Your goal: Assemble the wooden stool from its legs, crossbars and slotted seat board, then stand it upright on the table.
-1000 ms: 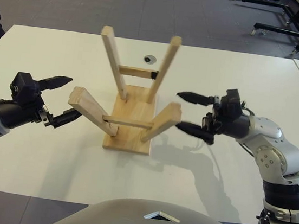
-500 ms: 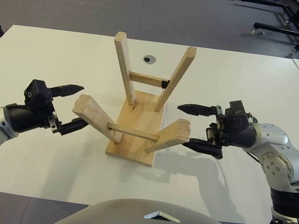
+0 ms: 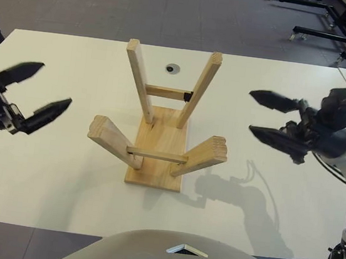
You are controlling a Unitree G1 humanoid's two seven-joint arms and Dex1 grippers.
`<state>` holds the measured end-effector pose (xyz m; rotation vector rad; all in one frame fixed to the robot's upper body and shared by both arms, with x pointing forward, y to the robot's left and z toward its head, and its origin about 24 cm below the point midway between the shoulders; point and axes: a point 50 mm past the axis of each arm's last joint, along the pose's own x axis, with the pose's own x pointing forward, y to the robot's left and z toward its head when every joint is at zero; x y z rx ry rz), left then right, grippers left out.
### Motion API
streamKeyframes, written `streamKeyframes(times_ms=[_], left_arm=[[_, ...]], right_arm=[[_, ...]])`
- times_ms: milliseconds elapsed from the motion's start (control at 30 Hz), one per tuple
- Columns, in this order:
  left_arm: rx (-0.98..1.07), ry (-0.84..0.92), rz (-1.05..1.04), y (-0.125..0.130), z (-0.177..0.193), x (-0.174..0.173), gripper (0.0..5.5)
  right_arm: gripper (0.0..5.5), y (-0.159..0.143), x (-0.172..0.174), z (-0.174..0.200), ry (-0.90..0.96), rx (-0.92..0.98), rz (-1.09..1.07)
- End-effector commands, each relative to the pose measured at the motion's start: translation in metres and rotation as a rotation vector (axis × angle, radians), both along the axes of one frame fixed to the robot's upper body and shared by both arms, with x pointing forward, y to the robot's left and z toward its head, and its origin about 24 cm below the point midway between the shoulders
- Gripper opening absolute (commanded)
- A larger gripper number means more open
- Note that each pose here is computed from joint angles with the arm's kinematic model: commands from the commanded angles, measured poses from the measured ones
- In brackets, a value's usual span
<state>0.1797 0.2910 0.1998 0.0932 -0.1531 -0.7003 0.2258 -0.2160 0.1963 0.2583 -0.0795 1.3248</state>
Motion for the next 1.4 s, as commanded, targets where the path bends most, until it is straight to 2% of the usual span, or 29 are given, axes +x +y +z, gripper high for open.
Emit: streamKeyframes(times_ms=[33,100,200,367,500,567,633,667,767,900,1000,1100,1200,1300,1400], left_arm=[[-0.156,-0.211,-0.198,-0.046,0.045,0.007,5.4],[-0.202,-0.212,-0.298,-0.073,0.05,0.005,5.4],[-0.295,-0.133,-0.437,-0.104,0.048,-0.002,5.4],[-0.371,0.0,-0.53,-0.124,0.04,-0.013,5.4],[-0.418,0.226,-0.513,-0.135,-0.003,-0.006,5.4],[-0.447,0.341,-0.493,-0.137,-0.032,-0.002,5.4],[-0.465,0.436,-0.463,-0.138,-0.061,0.002,5.4],[-0.473,0.45,-0.462,-0.138,-0.066,0.002,5.4],[-0.478,0.42,-0.464,-0.137,-0.066,0.004,5.4],[-0.483,0.304,-0.468,-0.133,-0.046,0.009,5.4],[-0.457,0.202,-0.477,-0.132,-0.028,0.008,5.4],[-0.454,0.099,-0.466,-0.132,-0.011,0.007,5.4],[-0.459,0.005,-0.444,-0.127,0.006,0.006,5.4],[-0.447,-0.096,-0.377,-0.108,0.023,0.001,5.4],[-0.421,-0.183,-0.23,-0.064,0.038,-0.004,5.4]], right_arm=[[4.75,0.037,-0.001,0.045,-0.17,0.102,0.081],[4.75,0.059,-0.005,0.06,-0.211,0.195,0.135],[4.75,0.084,-0.016,0.075,-0.177,0.344,0.235],[4.75,0.099,-0.031,0.074,-0.08,0.385,0.335],[4.75,0.107,-0.033,0.029,0.181,0.303,0.384],[4.75,0.112,-0.031,-0.016,0.295,0.155,0.348],[4.75,0.113,-0.032,-0.051,0.314,0.016,0.329],[4.75,0.113,-0.029,-0.053,0.288,0.011,0.321],[4.75,0.112,-0.02,-0.041,0.202,0.077,0.298],[4.75,0.108,-0.016,-0.009,0.126,0.236,0.285],[4.75,0.09,-0.017,0.028,0.082,0.459,0.31],[4.75,0.078,-0.02,0.055,0.016,0.537,0.318],[4.75,0.074,-0.02,0.058,-0.021,0.468,0.27],[4.75,0.073,-0.024,0.038,-0.056,0.251,0.207],[4.75,0.063,-0.034,0.015,0.01,0.13,0.185]])
